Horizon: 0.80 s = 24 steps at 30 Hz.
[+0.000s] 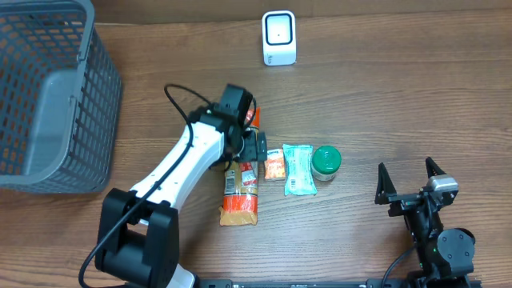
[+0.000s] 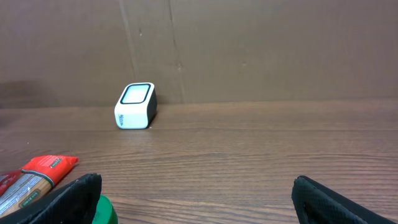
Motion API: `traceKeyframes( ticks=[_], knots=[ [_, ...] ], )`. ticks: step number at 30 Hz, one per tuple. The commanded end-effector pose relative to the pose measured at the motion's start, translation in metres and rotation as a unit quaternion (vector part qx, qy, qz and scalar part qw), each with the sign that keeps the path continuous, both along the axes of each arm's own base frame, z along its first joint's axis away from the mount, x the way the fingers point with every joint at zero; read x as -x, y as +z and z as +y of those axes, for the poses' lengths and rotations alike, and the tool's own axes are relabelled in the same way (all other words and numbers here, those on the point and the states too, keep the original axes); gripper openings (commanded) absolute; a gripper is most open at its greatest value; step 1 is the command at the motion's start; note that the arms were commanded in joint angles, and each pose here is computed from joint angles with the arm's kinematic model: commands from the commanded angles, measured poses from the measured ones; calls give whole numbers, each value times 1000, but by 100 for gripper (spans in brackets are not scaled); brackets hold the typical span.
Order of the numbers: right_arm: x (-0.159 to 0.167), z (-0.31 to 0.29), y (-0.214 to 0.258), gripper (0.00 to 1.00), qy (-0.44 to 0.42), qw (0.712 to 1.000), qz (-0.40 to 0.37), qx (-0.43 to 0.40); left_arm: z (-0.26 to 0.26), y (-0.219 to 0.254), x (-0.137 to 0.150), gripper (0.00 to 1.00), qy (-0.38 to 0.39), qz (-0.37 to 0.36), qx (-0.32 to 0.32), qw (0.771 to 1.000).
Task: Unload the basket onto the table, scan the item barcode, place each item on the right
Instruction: 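Carry the red pasta pack out and lower it near the other items, then open the left gripper and pull it back left of the pasta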
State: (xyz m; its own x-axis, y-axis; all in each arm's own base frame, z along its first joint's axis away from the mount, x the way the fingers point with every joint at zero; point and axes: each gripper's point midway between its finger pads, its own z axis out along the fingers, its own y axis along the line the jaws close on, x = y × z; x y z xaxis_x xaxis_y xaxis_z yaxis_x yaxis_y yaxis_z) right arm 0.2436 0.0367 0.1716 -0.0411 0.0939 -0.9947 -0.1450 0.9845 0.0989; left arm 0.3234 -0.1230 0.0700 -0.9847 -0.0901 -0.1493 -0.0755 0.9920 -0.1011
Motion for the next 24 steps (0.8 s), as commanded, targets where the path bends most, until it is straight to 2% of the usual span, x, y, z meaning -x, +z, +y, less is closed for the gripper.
traceKeyframes(
  ticks=[1, 7, 11, 13, 19, 24],
  knots=[
    [0, 0, -2, 100, 2, 1000, -2, 0, 17, 45, -25, 100, 5, -54, -34, 998],
    [0, 0, -2, 100, 2, 1000, -2, 0, 70, 68, -31, 100, 41, -62, -126, 989],
    [0, 0, -2, 100, 2, 1000, -2, 0, 99, 66, -25, 100, 43, -37, -143, 988],
    [0, 0, -2, 100, 2, 1000, -2, 0, 112, 65, -22, 100, 40, -24, -141, 989],
    [0, 0, -2, 100, 2, 1000, -2, 0, 128, 61, -28, 100, 5, -22, -60, 998],
    [0, 0, -2, 100, 2, 1000, -2, 0, 146, 62, -31, 100, 28, -28, -50, 998]
  ],
)
